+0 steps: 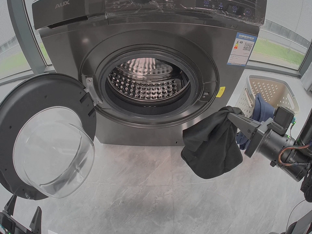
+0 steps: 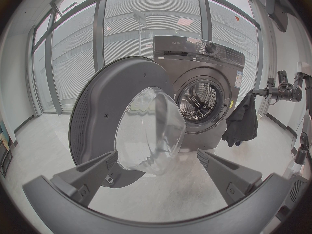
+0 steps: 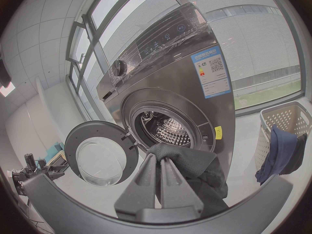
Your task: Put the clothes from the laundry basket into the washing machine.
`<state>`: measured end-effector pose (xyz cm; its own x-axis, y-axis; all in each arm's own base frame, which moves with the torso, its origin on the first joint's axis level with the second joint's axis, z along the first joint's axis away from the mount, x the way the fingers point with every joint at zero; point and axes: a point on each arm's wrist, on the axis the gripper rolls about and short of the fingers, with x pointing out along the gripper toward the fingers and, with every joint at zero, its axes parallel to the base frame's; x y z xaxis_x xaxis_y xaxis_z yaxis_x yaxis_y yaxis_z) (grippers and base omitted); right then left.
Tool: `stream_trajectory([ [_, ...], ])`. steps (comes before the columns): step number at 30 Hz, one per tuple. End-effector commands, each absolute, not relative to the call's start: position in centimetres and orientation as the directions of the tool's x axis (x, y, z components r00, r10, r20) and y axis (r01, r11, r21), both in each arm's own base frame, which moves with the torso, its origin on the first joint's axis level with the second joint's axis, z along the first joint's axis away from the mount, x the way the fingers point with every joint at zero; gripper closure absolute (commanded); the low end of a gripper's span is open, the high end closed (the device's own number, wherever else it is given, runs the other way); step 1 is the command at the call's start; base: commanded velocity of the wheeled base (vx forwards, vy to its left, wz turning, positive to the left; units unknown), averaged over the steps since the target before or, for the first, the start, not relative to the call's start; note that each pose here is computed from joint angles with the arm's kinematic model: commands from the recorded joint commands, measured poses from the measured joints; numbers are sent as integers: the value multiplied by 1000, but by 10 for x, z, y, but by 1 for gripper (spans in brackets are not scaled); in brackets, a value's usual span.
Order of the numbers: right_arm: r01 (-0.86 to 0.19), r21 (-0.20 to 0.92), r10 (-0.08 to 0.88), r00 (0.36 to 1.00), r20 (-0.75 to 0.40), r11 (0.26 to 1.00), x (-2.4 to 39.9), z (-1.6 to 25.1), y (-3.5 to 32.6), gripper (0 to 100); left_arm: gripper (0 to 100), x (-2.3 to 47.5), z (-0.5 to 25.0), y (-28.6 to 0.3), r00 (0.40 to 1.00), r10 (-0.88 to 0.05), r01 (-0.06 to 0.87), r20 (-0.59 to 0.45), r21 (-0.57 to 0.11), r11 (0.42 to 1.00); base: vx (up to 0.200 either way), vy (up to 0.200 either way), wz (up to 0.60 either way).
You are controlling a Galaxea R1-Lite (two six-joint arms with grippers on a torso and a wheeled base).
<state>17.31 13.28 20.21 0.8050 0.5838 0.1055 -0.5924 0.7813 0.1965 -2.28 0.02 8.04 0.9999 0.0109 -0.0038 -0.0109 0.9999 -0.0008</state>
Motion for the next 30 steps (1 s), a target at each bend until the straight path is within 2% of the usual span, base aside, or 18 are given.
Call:
stream_trajectory([
  [1,-616,207,614,785,78,760,179,197,157,100,0,-22,75,0,1000,9,-9,-8,9,1000,0,0,0],
  [5,-631,239,639,767,52,738,178,190,173,100,0,-22,75,0,1000,11,-11,-14,6,1000,0,0,0],
  [11,-637,302,640,761,102,709,189,201,187,100,0,-22,76,0,1000,17,-17,-11,14,1000,0,0,0],
  [12,-639,305,639,761,111,707,193,203,191,100,0,-23,83,0,999,12,-12,37,6,1000,0,0,0],
  [14,-641,307,638,760,123,703,197,205,195,100,0,-32,117,-2,978,-49,46,204,22,999,0,0,0],
  [15,-645,308,638,757,139,699,198,208,196,100,0,-33,125,-3,972,-89,84,219,33,996,0,0,0],
  [18,-663,323,638,745,195,675,203,216,201,100,0,-31,143,-7,943,-286,279,167,65,958,0,0,0],
  [19,-664,323,640,744,195,674,203,216,201,100,0,-30,143,-7,942,-293,287,161,62,956,0,0,0],
  [20,-667,331,639,741,204,668,207,218,205,100,0,-21,147,-9,928,-364,363,84,31,931,0,0,0],
  [22,-670,332,639,739,213,664,207,220,206,100,0,-15,148,-9,920,-390,390,44,10,921,0,0,0],
  [23,-676,334,644,733,217,657,209,221,208,100,0,0,152,-10,897,-440,439,-40,-24,898,0,0,0],
  [24,-678,333,647,731,216,655,213,220,211,100,0,9,156,-11,878,-473,471,-77,-40,881,0,0,0],
  [25,-678,333,647,731,216,655,213,220,212,100,0,10,157,-11,875,-477,475,-82,-43,879,0,0,0],
  [26,-676,333,644,733,217,657,220,218,218,100,0,25,165,-12,832,-539,533,-130,-76,842,0,0,0],
  [28,-678,333,643,732,223,656,222,220,220,100,0,30,168,-13,816,-560,553,-141,-88,828,0,0,0],
  [29,-680,333,642,731,234,653,225,222,223,100,0,45,174,-15,777,-607,597,-168,-112,795,0,0,0],
  [30,-681,333,643,729,235,652,225,223,223,100,0,47,175,-15,772,-612,601,-172,-115,791,0,0,0],
])
